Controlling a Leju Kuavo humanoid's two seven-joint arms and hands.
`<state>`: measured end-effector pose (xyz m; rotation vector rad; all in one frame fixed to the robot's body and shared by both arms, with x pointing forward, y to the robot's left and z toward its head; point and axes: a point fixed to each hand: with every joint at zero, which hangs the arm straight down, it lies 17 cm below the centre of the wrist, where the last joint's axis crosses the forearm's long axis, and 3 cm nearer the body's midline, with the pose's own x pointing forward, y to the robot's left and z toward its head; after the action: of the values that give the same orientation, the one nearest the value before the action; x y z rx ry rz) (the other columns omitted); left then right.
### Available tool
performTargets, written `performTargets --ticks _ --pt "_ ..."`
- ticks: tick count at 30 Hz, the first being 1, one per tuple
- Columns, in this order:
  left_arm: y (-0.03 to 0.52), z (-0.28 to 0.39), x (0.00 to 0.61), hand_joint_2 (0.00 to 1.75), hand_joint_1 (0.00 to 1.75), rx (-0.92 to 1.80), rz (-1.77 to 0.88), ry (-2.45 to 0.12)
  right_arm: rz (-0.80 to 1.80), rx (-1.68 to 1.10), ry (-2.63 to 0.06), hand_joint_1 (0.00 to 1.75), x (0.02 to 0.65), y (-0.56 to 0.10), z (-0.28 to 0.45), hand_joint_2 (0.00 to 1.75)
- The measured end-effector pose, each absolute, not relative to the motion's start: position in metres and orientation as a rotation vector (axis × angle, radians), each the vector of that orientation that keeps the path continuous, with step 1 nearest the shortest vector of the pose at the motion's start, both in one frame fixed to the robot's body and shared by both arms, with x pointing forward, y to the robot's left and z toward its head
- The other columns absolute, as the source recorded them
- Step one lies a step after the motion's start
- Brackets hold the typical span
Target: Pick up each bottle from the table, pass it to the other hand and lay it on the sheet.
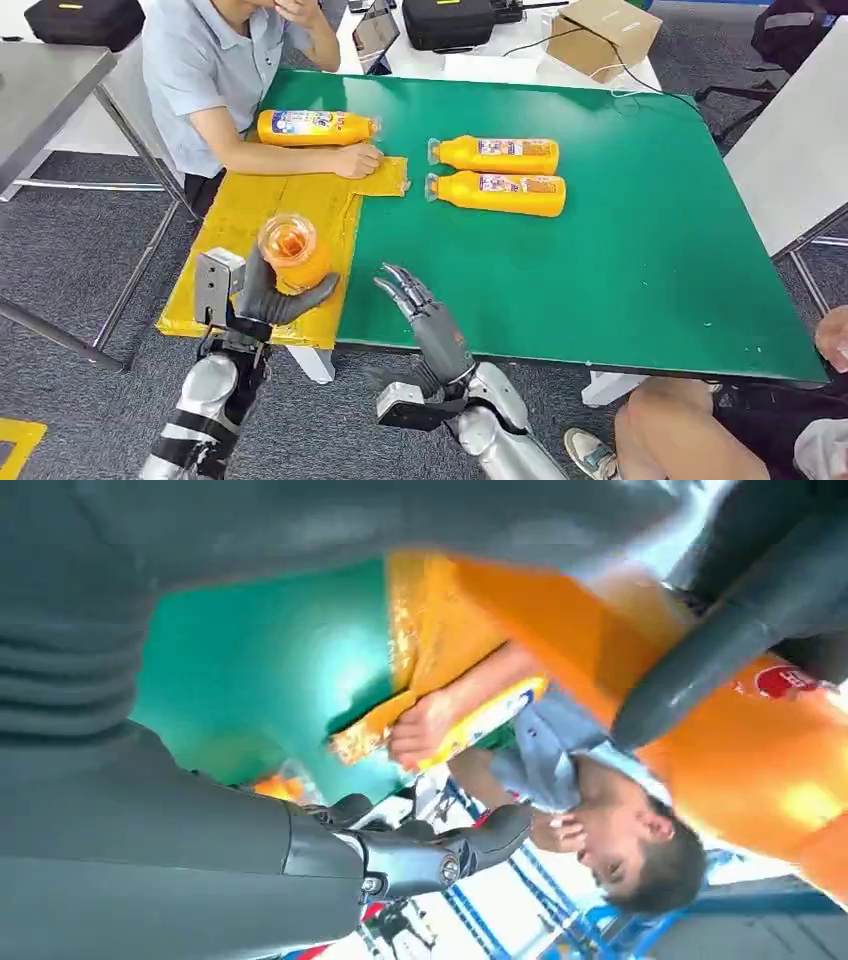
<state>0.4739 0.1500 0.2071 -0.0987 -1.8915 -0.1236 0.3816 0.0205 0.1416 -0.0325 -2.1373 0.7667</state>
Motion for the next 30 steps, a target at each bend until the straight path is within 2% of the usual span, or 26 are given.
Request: performTargets --ticks 5,10,16,24,25,26,30 --pt "0.167 0.224 0.506 1.75 1.75 0.254 -0.335 -1.929 0.701 -0.05 -2.143 0.0 0.383 0.0 0.141 0.0" --pt "0.157 0.21 0.543 1.75 1.75 0.533 -0.662 -1.813 0.676 -0.013 -2.161 0.0 0.378 -0.002 0.151 0.0" --pt "0.15 0.165 0.575 1.75 1.75 0.566 -0.863 -1.605 0.673 0.021 -2.171 0.0 0.373 0.001 0.157 0.0" --pt "0.162 0.113 0.588 1.75 1.75 0.59 -1.0 -1.373 0.662 0.051 -2.177 0.0 0.365 0.003 0.161 0.0" --pt "0.165 0.102 0.586 1.75 1.48 0.6 -1.025 -1.332 0.658 0.054 -2.178 0.0 0.364 0.003 0.162 0.0" --pt "0.166 0.096 0.586 1.75 1.4 0.6 -1.039 -1.308 0.658 0.06 -2.178 0.0 0.363 0.003 0.162 0.0" --pt "0.168 0.086 0.585 1.75 1.4 0.602 -1.068 -1.253 0.656 0.07 -2.173 0.0 0.362 0.003 0.161 0.0"
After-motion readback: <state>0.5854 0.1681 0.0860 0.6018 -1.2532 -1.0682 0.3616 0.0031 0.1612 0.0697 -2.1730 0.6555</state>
